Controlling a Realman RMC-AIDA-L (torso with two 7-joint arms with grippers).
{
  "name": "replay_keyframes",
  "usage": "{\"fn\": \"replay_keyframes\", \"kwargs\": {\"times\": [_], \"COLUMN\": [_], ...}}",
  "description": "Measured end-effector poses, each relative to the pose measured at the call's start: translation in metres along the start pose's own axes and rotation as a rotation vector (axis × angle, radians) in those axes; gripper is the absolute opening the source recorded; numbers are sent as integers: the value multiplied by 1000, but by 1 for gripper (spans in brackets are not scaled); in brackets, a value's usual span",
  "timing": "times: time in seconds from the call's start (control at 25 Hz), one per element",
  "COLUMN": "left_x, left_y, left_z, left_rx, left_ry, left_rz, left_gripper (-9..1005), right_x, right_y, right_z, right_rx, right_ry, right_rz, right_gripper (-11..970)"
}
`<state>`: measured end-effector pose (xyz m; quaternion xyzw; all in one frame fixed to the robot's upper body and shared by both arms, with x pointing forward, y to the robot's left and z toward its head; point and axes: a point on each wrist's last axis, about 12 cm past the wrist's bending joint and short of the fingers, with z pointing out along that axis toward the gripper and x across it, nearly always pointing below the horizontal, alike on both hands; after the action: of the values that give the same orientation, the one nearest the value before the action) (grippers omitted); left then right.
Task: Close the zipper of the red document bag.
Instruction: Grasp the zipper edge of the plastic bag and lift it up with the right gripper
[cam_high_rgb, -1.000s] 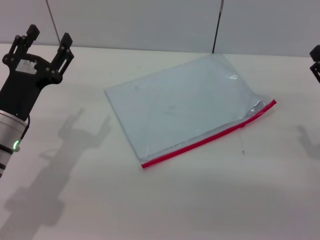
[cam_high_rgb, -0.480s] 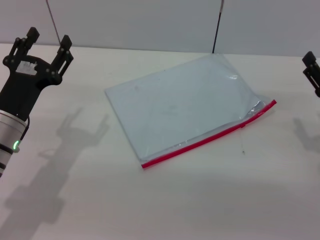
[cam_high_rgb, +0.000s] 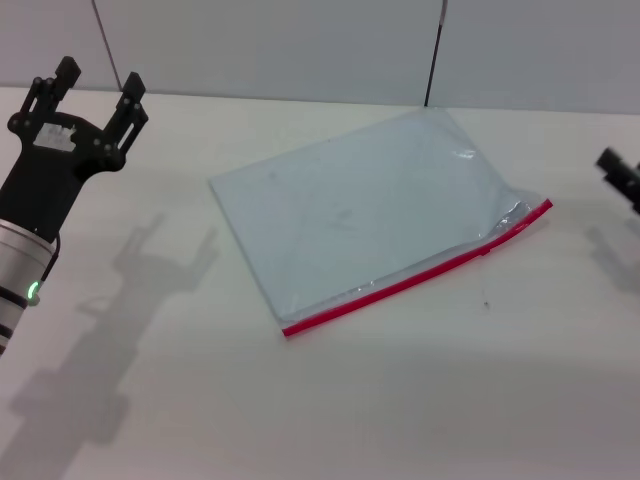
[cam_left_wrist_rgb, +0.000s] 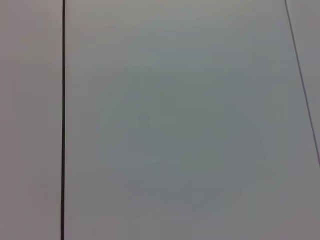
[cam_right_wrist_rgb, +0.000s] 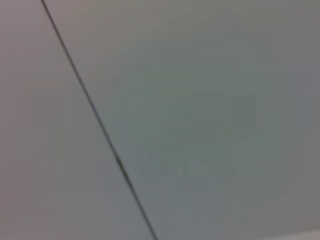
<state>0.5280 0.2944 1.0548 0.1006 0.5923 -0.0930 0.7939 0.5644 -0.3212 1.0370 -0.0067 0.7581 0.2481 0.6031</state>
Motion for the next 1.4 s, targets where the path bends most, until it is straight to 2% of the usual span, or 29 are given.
{"fn": "replay_keyframes", "kwargs": {"times": [0.28,0.52,1.04,1.4], "left_x": [1,1,1,1], "left_y": [0,-1,-1,-1], "left_z": [1,2,2,2], "left_rx": [1,4,5,2], "left_ry": [11,11,11,9], "left_rz": [0,0,-2,-2], "left_gripper": [756,756,757,757], "right_x": [5,11,18,21], "right_y": [13,20,23,36], "right_z": [28,39,50,59], "right_rx": [-30,-38,15,-27], "right_ry": [178,257,336,369], "right_rz": [-67,-96,-124,-147], "right_gripper": [693,682,659,643]}}
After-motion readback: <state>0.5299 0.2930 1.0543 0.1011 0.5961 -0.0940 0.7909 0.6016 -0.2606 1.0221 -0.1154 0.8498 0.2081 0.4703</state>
